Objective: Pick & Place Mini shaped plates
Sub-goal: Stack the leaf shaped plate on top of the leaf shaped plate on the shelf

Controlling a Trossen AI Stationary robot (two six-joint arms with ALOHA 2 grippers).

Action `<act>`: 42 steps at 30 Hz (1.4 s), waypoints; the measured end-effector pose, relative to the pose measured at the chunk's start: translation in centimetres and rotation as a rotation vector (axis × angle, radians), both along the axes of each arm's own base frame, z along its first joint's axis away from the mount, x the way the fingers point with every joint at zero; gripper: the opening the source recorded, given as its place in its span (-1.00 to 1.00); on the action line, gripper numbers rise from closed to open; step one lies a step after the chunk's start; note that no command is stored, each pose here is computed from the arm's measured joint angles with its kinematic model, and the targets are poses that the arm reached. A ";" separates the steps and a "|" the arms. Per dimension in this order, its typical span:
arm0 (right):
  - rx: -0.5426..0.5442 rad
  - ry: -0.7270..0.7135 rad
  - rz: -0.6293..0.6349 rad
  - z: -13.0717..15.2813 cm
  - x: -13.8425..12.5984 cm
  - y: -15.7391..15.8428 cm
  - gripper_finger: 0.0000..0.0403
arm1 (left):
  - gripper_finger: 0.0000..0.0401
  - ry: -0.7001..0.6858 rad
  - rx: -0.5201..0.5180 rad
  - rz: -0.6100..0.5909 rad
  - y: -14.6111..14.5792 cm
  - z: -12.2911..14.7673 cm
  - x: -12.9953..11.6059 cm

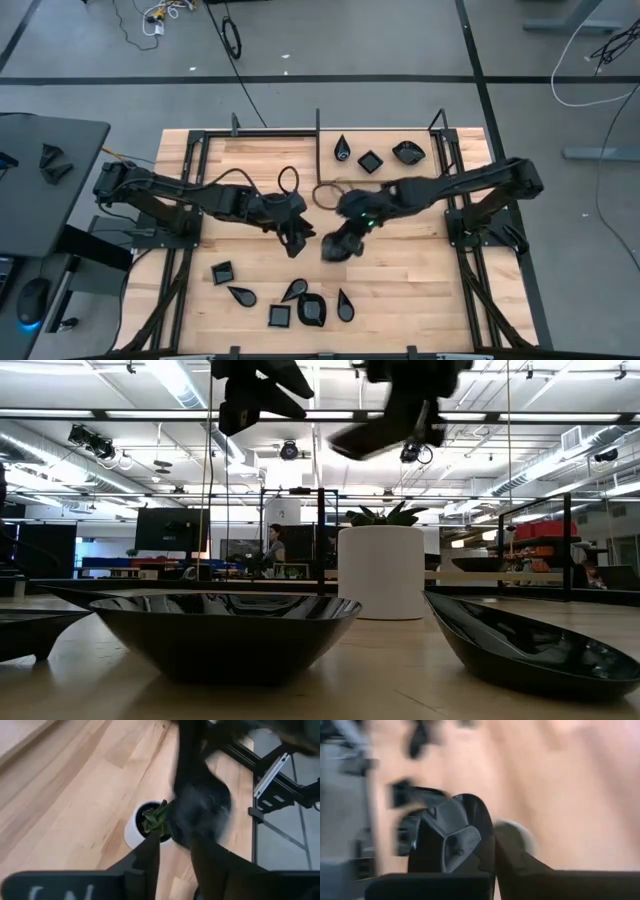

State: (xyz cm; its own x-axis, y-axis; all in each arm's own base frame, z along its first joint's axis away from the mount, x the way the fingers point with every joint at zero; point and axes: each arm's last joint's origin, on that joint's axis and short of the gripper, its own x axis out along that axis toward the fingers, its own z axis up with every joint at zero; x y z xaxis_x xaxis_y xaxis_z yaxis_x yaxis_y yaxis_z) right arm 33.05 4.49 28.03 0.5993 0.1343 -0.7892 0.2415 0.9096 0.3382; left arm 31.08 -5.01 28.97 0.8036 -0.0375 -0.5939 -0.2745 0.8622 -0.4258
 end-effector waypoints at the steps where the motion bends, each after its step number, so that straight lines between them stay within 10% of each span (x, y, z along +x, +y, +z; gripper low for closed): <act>1: -0.032 0.022 -0.030 0.5 -0.8 -0.4 -0.99 | -0.40 0.000 -0.008 0.008 0.0 0.0 0.0; 16: -0.522 0.256 -0.947 6.2 -16.4 -10.9 -0.99 | -0.25 -0.018 0.072 0.125 0.5 0.1 0.1; 27: -0.543 0.425 -1.012 -1.0 -15.5 -16.6 -0.99 | -0.24 -0.020 0.079 0.147 0.6 0.1 0.0; 42: -0.558 0.486 -0.976 -3.5 -14.3 -19.1 -0.99 | -0.25 -0.022 0.068 0.166 0.6 0.1 0.0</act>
